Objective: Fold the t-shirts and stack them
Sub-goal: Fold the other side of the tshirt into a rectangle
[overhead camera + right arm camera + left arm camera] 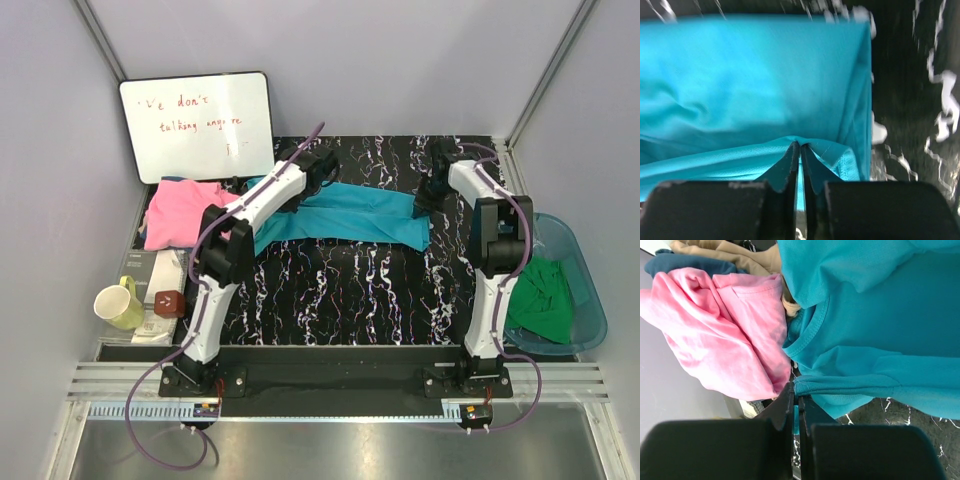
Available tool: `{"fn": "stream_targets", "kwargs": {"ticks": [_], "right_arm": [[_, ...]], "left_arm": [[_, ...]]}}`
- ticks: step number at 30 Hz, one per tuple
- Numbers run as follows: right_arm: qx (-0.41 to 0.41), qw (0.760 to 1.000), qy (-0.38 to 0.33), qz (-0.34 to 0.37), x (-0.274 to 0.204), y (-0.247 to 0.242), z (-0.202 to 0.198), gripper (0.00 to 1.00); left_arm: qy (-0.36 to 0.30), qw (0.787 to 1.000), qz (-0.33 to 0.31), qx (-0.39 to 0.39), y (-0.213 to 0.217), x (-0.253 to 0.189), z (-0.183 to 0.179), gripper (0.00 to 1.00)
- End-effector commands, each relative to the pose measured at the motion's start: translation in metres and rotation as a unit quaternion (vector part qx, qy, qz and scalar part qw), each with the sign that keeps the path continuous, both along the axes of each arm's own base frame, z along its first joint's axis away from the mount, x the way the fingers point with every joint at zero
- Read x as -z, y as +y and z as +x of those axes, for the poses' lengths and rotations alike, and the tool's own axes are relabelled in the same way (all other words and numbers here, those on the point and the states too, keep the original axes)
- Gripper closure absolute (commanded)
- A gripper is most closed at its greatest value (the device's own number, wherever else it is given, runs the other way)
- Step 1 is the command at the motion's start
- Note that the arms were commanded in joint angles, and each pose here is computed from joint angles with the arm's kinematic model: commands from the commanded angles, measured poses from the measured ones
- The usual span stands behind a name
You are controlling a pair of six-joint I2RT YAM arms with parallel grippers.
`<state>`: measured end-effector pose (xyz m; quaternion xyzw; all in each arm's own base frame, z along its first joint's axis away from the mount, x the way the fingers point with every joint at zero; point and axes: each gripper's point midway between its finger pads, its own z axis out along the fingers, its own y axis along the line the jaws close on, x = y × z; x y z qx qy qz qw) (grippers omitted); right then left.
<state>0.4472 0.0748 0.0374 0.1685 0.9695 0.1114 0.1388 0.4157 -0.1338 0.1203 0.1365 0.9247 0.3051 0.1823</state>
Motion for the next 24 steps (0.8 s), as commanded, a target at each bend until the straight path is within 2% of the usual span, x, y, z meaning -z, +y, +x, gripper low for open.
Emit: {"fn": "stream_targets", "kwargs": {"ticks": [1,2,3,6,7,9,13,19,22,23,24], "right_arm": [[0.002,0.999,-0.041,-0.013,-0.017,-0.008,0.032,0.89],[-0.001,0.999,-0.047,-0.007,-0.021,-0.006,0.035,0.88],[-0.007,0.998,-0.056,0.003,-0.028,-0.002,0.039,0.7],[-0.015,0.996,-0.082,0.011,-0.048,0.001,0.044,0.38],[-0.017,0.995,-0.095,0.012,-0.061,0.002,0.044,0.21],[-0.026,0.994,-0.104,0.026,-0.07,0.007,0.04,0.06],[-0.048,0.99,-0.108,0.071,-0.082,0.023,0.029,0.04],[-0.065,0.989,-0.077,0.106,-0.065,0.035,0.012,0.04],[-0.074,0.988,-0.072,0.118,-0.064,0.039,0.009,0.04],[-0.075,0.988,-0.069,0.119,-0.063,0.04,0.007,0.04],[-0.077,0.987,-0.067,0.122,-0.062,0.04,0.006,0.04]], "left_arm": [[-0.034,0.999,0.023,0.001,0.004,-0.018,0.017,0.99],[-0.04,0.999,0.032,-0.001,0.006,-0.018,0.02,0.98],[-0.05,0.998,0.03,0.0,0.004,-0.019,0.024,0.98],[-0.067,0.997,0.031,0.006,0.0,-0.018,0.035,0.95],[-0.067,0.997,0.035,0.008,0.0,-0.014,0.038,0.92],[-0.072,0.997,0.035,0.01,-0.003,-0.013,0.045,0.9],[-0.081,0.996,0.042,0.014,-0.007,-0.003,0.058,0.86],[-0.141,0.989,0.046,0.027,-0.013,-0.02,0.09,0.82],[-0.15,0.987,0.048,0.031,-0.012,-0.018,0.1,0.8],[-0.15,0.987,0.044,0.029,-0.01,-0.017,0.103,0.79],[-0.144,0.988,0.039,0.031,-0.011,-0.012,0.104,0.65]]}}
